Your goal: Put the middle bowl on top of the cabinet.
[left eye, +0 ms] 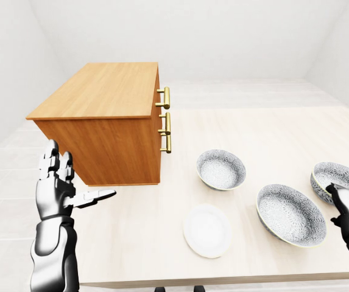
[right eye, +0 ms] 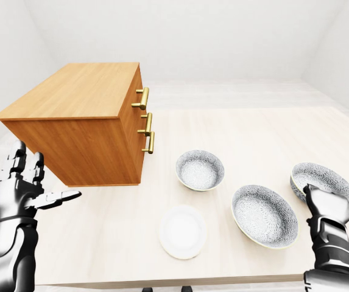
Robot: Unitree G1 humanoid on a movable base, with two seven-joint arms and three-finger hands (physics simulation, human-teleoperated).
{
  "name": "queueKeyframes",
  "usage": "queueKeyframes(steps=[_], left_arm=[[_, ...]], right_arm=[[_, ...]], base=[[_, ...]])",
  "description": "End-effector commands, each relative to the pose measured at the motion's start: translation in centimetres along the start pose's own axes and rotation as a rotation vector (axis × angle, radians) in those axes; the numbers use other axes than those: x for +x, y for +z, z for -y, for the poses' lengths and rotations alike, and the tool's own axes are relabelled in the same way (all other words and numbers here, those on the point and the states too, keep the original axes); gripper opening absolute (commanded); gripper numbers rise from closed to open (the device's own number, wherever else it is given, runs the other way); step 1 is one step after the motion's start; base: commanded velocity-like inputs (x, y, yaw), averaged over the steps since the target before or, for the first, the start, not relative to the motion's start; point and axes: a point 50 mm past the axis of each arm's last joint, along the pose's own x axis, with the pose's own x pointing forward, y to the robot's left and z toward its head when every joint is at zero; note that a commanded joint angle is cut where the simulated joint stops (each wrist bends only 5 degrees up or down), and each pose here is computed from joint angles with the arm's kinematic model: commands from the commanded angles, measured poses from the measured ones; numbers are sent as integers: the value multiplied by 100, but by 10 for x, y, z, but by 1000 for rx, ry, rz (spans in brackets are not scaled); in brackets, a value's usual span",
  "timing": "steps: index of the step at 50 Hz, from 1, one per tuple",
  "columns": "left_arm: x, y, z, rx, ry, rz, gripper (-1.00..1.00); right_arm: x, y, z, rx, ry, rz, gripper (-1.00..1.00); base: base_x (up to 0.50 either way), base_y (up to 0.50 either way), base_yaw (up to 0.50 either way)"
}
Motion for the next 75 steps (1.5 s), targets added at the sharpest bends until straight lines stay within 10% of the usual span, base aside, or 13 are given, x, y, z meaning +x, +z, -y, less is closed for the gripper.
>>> queueKeyframes(steps=[1, 22, 24, 26, 75], left_arm=[[2, -4, 0, 6, -6, -17, 100], [3, -2, 1, 10, -2, -10, 100], [3, -2, 1, 13, -1, -10, 100], [4, -1, 0, 14, 0, -5, 100], [6, 4, -15, 8, 32, 12, 100]], right_arm=[[-1, 6, -4, 17, 16, 3, 21], [-1, 11, -7, 27, 27, 8, 14], [0, 11, -5, 25, 20, 11, -18], [0, 11, -4, 26, 16, 9, -100], [28, 4, 67, 61, -122, 22, -100]], base=[[0, 0, 0], [0, 0, 0], [0, 0, 0], [0, 0, 0], [0, 0, 0]])
